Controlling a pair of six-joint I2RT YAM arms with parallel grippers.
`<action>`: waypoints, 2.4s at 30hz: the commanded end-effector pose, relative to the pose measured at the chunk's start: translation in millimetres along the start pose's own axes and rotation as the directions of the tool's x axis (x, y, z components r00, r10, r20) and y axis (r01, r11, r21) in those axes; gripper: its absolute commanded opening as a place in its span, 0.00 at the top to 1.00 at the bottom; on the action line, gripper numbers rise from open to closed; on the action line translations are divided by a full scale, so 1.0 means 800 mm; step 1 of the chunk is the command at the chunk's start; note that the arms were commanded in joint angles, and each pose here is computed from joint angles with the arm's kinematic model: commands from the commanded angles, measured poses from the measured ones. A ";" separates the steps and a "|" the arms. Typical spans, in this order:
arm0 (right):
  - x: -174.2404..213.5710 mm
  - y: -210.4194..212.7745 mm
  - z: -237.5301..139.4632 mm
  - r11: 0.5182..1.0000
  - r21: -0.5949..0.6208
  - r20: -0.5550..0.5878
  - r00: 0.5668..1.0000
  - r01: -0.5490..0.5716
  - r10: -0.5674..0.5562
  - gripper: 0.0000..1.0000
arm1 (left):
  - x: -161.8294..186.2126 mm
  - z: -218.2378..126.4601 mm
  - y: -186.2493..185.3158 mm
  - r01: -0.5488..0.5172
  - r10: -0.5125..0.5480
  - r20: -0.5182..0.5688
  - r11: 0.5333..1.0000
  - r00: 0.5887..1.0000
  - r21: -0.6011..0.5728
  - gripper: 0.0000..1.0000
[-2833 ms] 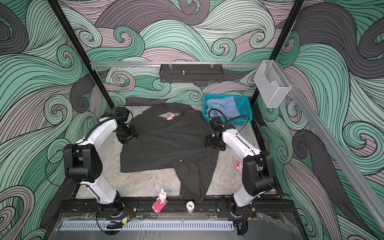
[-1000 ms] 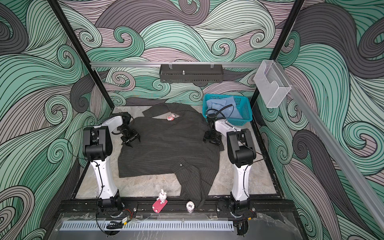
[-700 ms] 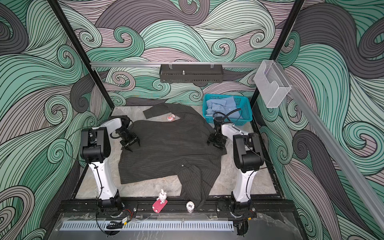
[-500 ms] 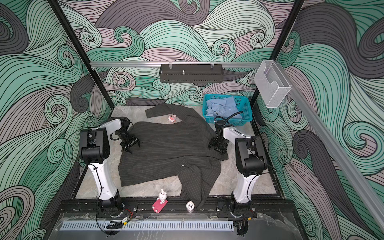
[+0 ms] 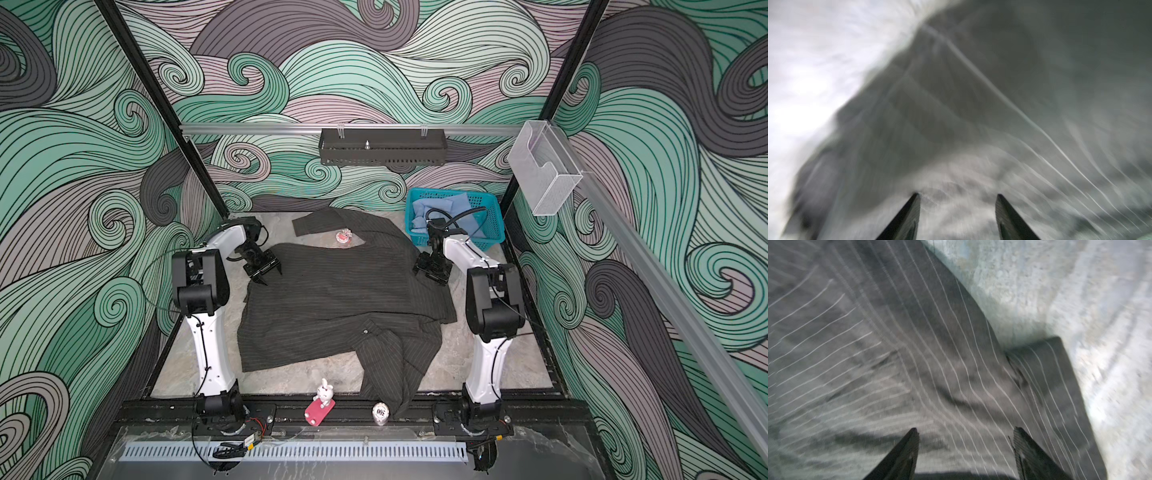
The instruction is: Fold and stack the long sleeve shirts
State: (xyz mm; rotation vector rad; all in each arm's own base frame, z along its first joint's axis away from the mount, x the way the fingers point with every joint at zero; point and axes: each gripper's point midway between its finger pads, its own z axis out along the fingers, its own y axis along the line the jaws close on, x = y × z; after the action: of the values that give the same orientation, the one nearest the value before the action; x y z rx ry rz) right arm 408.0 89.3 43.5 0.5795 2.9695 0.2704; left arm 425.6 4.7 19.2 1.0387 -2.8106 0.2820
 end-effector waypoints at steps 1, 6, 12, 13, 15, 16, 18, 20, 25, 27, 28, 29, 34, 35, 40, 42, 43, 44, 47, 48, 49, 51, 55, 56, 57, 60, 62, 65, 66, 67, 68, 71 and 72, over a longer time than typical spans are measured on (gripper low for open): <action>0.006 -0.002 0.029 0.999 0.052 -0.055 0.998 -0.009 0.012 0.29 | -0.002 0.027 0.017 0.029 -0.034 -0.066 0.997 0.997 -0.076 0.39; -0.004 0.006 0.054 0.998 0.062 -0.070 0.997 -0.024 0.028 0.33 | -0.027 0.028 0.008 0.026 -0.031 -0.045 0.995 0.999 -0.093 0.39; -0.027 0.013 0.073 0.996 0.071 -0.046 0.998 -0.047 0.050 0.34 | -0.054 0.023 -0.005 0.026 -0.029 -0.030 0.997 0.999 -0.076 0.39; -0.030 0.014 0.075 0.996 0.073 -0.042 0.998 -0.051 0.054 0.34 | -0.058 0.020 -0.008 0.025 -0.027 -0.021 0.997 0.999 -0.068 0.39; -0.036 0.017 0.077 0.996 0.064 -0.030 0.998 -0.057 0.059 0.34 | -0.066 0.016 -0.017 0.012 -0.013 -0.009 0.999 1.000 -0.030 0.39; -0.039 0.020 0.077 0.997 0.058 -0.023 0.998 -0.055 0.056 0.34 | -0.070 0.014 -0.022 0.010 -0.010 -0.004 1.000 1.000 -0.009 0.39; -0.044 0.023 0.076 0.997 0.050 -0.008 0.998 -0.055 0.056 0.34 | -0.078 0.010 -0.029 0.008 -0.008 0.010 1.000 1.000 0.022 0.39; -0.049 0.027 0.076 0.998 0.040 0.000 0.999 -0.054 0.054 0.34 | -0.085 0.008 -0.035 -0.005 0.004 0.027 0.999 1.000 0.043 0.39; -0.060 0.041 0.075 0.999 -0.002 0.011 0.999 -0.046 0.046 0.34 | -0.097 0.004 -0.051 -0.018 0.013 0.054 0.996 0.998 0.089 0.39; -0.065 0.052 0.069 0.999 -0.029 0.025 0.999 -0.030 0.030 0.34 | -0.099 -0.004 -0.058 -0.023 0.017 0.059 0.993 0.998 0.115 0.39; -0.067 0.058 0.062 0.999 -0.045 0.038 0.999 -0.018 0.020 0.34 | -0.098 -0.011 -0.062 -0.028 0.020 0.064 0.991 0.998 0.129 0.39; -0.069 0.062 0.054 0.998 -0.057 0.050 0.999 -0.006 0.009 0.33 | -0.097 -0.019 -0.067 -0.037 0.027 0.071 0.989 0.997 0.145 0.39; -0.063 0.081 -0.017 0.992 -0.110 0.153 0.988 0.055 -0.038 0.26 | -0.078 -0.099 -0.082 -0.094 0.063 0.147 0.972 0.987 0.216 0.38; -0.059 0.082 -0.032 0.991 -0.114 0.170 0.985 0.064 -0.044 0.26 | -0.072 -0.116 -0.083 -0.107 0.071 0.164 0.969 0.984 0.222 0.38; -0.017 0.061 -0.107 0.994 -0.071 0.220 0.973 0.081 -0.064 0.17 | -0.027 -0.212 -0.071 -0.166 0.090 0.290 0.954 0.953 0.251 0.35; 0.002 0.047 -0.131 0.995 -0.052 0.236 0.969 0.083 -0.068 0.13 | 0.000 -0.241 -0.050 -0.167 0.081 0.334 0.957 0.939 0.237 0.34; 0.011 0.040 -0.140 0.996 -0.045 0.238 0.969 0.081 -0.068 0.11 | 0.011 -0.246 -0.040 -0.163 0.075 0.347 0.959 0.935 0.230 0.34; 0.022 0.032 -0.149 0.996 -0.040 0.238 0.969 0.079 -0.067 0.10 | 0.026 -0.248 -0.025 -0.143 0.058 0.352 0.964 0.934 0.222 0.34; 0.057 0.015 -0.167 0.996 -0.053 0.211 0.976 0.069 -0.056 0.10 | 0.074 -0.237 0.025 -0.079 0.011 0.325 0.977 0.946 0.197 0.34; 0.073 0.011 -0.173 0.996 -0.070 0.198 0.979 0.063 -0.049 0.11 | 0.092 -0.227 0.043 -0.052 -0.009 0.309 0.981 0.951 0.189 0.34; 0.087 0.005 -0.176 0.995 -0.080 0.188 0.982 0.052 -0.037 0.12 | 0.109 -0.218 0.056 -0.036 -0.022 0.295 0.981 0.955 0.190 0.34; 0.123 -0.009 -0.183 0.995 -0.095 0.170 0.985 0.023 -0.006 0.13 | 0.149 -0.198 0.084 0.011 -0.066 0.278 0.980 0.958 0.198 0.34; 0.195 -0.037 -0.181 0.992 -0.121 0.133 0.989 -0.044 0.060 0.15 | 0.208 -0.156 0.119 0.100 -0.178 0.259 0.952 0.949 0.288 0.34; 0.216 -0.042 -0.174 0.990 -0.128 0.109 0.991 -0.062 0.077 0.15 | 0.218 -0.144 0.125 0.130 -0.217 0.254 0.939 0.943 0.317 0.34; 0.236 -0.045 -0.166 0.986 -0.141 0.077 0.992 -0.088 0.100 0.16 | 0.224 -0.132 0.133 0.172 -0.265 0.252 0.926 0.931 0.336 0.34; 0.289 -0.046 -0.137 0.976 -0.167 -0.010 0.990 -0.139 0.139 0.16 | 0.230 -0.099 0.150 0.267 -0.365 0.242 0.895 0.899 0.358 0.33; 0.318 -0.047 -0.119 0.975 -0.157 -0.061 0.987 -0.158 0.150 0.16 | 0.229 -0.083 0.154 0.301 -0.393 0.226 0.885 0.891 0.355 0.33; 0.349 -0.045 -0.102 0.974 -0.157 -0.103 0.983 -0.165 0.150 0.15 | 0.226 -0.065 0.153 0.327 -0.399 0.184 0.886 0.898 0.329 0.32; 0.356 -0.045 -0.100 0.974 -0.155 -0.108 0.983 -0.166 0.150 0.15 | 0.225 -0.058 0.151 0.339 -0.402 0.161 0.886 0.901 0.318 0.31; 0.362 -0.046 -0.098 0.974 -0.152 -0.112 0.982 -0.166 0.150 0.14 | 0.226 -0.050 0.152 0.359 -0.411 0.133 0.884 0.902 0.298 0.31; 0.367 -0.046 -0.097 0.975 -0.151 -0.117 0.982 -0.163 0.146 0.14 | 0.226 -0.042 0.151 0.376 -0.420 0.108 0.881 0.901 0.287 0.31; 0.384 -0.049 -0.091 0.977 -0.136 -0.143 0.979 -0.161 0.142 0.13 | 0.229 -0.020 0.161 0.431 -0.456 0.072 0.873 0.887 0.230 0.31; 0.392 -0.050 -0.089 0.978 -0.132 -0.153 0.978 -0.161 0.141 0.12 | 0.229 -0.015 0.164 0.442 -0.467 0.073 0.868 0.881 0.225 0.31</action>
State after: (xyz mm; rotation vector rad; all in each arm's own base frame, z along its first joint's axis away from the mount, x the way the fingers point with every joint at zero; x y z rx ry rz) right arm 103.0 155.9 87.1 0.6915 3.0153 0.5352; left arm 203.6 -10.8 56.6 1.7112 -2.6259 0.4752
